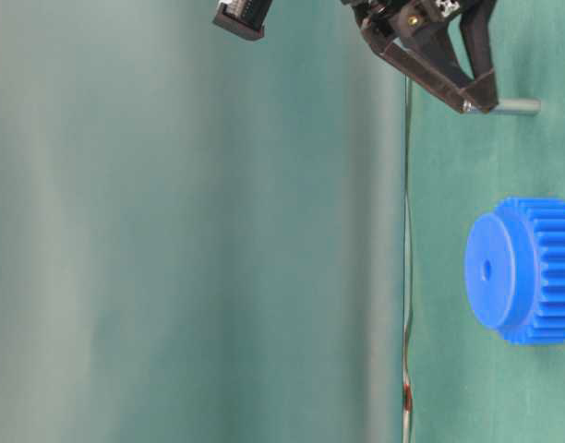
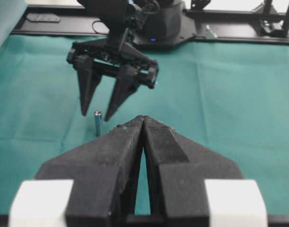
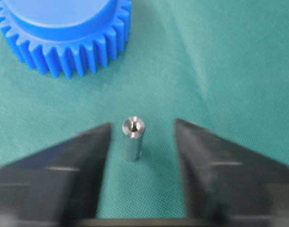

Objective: Insert the shaft into the center hole of the gear.
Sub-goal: 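Lower the open right gripper around the upright silver shaft and close, then carry the held shaft left over the blue gear's center hole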

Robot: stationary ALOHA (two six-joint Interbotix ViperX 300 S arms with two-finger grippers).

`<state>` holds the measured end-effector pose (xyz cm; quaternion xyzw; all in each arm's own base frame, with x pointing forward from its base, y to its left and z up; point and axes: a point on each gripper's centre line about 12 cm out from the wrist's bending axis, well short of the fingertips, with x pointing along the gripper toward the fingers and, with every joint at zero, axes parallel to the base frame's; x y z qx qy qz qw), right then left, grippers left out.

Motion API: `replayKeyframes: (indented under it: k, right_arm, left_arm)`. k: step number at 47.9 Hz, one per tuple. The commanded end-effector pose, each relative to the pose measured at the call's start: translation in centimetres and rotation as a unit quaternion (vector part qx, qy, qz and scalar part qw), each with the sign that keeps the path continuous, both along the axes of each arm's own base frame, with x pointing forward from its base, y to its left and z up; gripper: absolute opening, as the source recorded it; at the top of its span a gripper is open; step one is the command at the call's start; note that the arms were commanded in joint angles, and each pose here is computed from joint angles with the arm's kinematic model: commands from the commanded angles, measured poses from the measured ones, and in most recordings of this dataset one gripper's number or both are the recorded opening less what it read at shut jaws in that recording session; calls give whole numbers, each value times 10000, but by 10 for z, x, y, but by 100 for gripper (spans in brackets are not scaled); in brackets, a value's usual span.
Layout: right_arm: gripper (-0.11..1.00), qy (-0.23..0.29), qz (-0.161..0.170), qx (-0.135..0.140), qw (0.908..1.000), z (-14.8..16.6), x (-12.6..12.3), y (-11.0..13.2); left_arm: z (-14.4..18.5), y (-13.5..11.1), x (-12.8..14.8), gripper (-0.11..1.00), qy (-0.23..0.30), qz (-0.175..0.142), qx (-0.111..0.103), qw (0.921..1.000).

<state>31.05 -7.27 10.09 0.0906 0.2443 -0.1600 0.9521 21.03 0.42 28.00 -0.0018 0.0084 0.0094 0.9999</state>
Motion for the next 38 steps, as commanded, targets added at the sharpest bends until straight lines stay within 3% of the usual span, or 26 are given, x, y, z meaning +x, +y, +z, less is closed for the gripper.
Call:
replayKeyframes:
  k: [1,6,19,38]
  right_arm:
    - [36,-112,52,-24,9999,6,5,3]
    - [16,-120,83,-25,9999,6,5,4]
    - [16,-145,95,-22,9998,10,6,5]
    - [16,-441,247,-108,9987,67,2,8]
  left_arm:
    - [8,0,2,0,-107,5,17,9999]
    - [8,0,2,0,-107,3,25,9999]
    - [8,0,2,0,-107,3,17,9999]
    - [8,0,2,0,-93,4,-67,9999]
